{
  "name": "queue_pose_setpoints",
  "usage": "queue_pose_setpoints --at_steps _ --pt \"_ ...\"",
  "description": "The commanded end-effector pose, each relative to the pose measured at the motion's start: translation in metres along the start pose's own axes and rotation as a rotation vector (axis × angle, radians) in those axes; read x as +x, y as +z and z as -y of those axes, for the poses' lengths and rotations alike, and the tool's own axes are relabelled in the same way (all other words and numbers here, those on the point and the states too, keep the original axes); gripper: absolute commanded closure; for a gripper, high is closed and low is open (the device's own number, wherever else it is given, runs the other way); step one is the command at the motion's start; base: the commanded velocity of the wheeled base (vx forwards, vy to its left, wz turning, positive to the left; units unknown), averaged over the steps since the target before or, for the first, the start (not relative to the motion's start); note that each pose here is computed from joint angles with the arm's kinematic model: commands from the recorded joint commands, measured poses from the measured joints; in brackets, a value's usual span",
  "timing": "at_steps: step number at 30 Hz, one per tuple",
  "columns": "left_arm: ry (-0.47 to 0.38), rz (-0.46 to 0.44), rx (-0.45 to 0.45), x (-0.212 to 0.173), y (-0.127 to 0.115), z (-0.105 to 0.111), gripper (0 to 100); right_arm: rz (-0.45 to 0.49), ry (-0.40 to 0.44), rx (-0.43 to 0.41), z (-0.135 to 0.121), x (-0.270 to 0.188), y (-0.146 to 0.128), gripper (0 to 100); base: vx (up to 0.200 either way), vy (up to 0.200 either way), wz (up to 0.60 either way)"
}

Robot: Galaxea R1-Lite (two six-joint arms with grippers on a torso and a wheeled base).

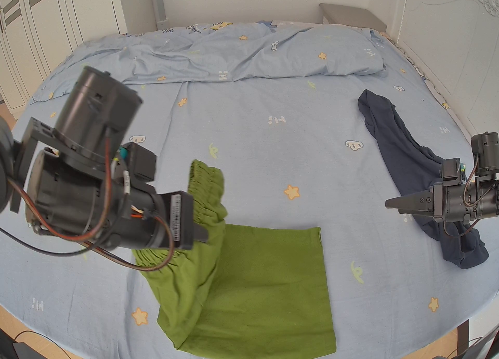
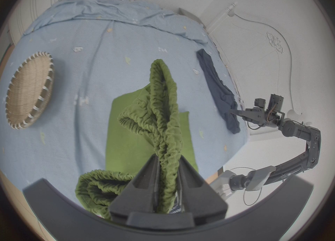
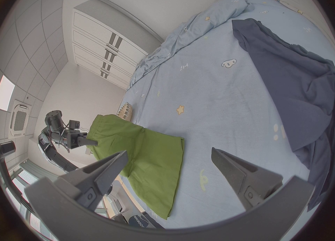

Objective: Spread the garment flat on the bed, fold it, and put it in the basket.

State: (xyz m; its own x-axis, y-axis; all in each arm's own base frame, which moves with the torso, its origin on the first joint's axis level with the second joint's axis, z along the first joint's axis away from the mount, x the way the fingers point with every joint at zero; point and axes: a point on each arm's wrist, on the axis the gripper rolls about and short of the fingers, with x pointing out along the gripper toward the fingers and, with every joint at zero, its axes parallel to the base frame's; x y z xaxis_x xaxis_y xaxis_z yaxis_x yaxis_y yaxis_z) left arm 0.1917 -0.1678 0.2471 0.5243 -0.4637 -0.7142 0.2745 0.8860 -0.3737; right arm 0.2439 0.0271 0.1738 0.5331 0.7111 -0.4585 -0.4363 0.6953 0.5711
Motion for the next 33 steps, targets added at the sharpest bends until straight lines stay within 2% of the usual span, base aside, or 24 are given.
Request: queue_pose_setpoints --at_steps 1,7,17,27,28,33 --pt "-0.024 -0.083 0.013 0.036 -0.011 0.035 100 -0.003 -0.002 0.004 0.001 0.001 0.0 0 0.0 0.0 0.0" --pt "0.061 -0.081 0.021 0.058 -0.027 0.054 100 -0.004 -0.005 0.007 0.002 0.001 0.0 0 0.0 0.0 0.0" --pt "0.025 -0.082 -0.014 0.083 -0.04 0.072 100 -0.004 -0.006 0.007 0.003 0.001 -0.001 0 0.0 0.0 0.0" --pt "0.011 -0.081 -0.029 0.091 -0.042 0.078 100 -0.01 -0.003 0.007 0.003 0.002 -0.002 0 0.0 0.0 0.0" --pt "0.009 -0.081 -0.03 0.092 -0.042 0.078 0 -0.01 -0.003 0.007 0.003 0.002 -0.002 0 0.0 0.0 0.0" --pt "-0.073 -0.037 -0.064 0.094 -0.045 0.091 0 -0.007 -0.006 0.009 0.004 0.002 -0.002 0 0.0 0.0 0.0"
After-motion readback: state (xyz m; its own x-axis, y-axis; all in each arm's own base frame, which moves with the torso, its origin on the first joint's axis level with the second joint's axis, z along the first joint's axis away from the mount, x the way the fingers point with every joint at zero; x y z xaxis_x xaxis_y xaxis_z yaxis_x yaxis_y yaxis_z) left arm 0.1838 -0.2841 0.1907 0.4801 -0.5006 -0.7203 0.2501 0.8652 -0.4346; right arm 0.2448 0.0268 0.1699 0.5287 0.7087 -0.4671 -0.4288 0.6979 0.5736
